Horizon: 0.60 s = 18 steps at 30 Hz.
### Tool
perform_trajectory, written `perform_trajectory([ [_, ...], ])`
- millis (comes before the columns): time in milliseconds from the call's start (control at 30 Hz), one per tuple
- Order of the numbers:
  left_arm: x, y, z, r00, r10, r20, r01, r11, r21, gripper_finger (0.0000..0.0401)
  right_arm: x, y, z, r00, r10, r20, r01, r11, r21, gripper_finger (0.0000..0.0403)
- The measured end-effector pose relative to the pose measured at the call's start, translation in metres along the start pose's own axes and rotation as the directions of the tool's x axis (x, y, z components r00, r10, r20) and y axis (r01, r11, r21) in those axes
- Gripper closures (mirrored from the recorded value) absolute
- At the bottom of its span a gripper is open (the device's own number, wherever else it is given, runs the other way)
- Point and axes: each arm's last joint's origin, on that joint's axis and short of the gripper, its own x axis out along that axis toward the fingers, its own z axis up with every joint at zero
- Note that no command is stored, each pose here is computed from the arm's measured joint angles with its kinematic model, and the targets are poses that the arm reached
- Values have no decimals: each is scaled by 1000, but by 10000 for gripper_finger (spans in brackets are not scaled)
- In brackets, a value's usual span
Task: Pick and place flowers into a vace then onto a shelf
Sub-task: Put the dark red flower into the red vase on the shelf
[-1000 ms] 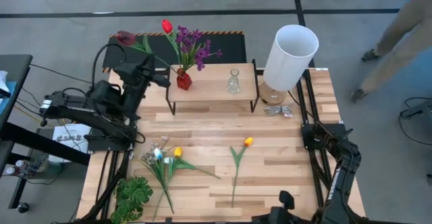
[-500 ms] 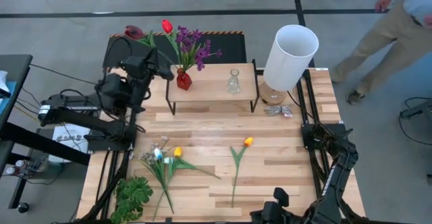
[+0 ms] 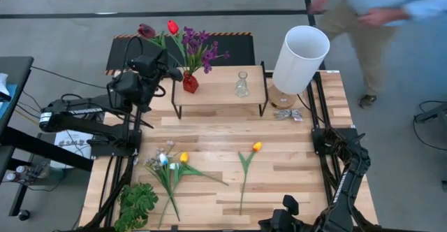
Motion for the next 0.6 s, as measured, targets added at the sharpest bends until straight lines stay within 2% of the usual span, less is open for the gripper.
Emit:
perform_trajectory([
  [300, 8, 3, -13, 998, -23, -64, 25, 999, 38, 401, 2, -1, 2, 1000, -5, 2, 5, 1000, -19, 402],
  [600, 13, 4, -19, 991, -90, -101, 95, 994, 49, 401, 5, -1, 5, 1000, -11, 5, 11, 1000, -17, 402],
])
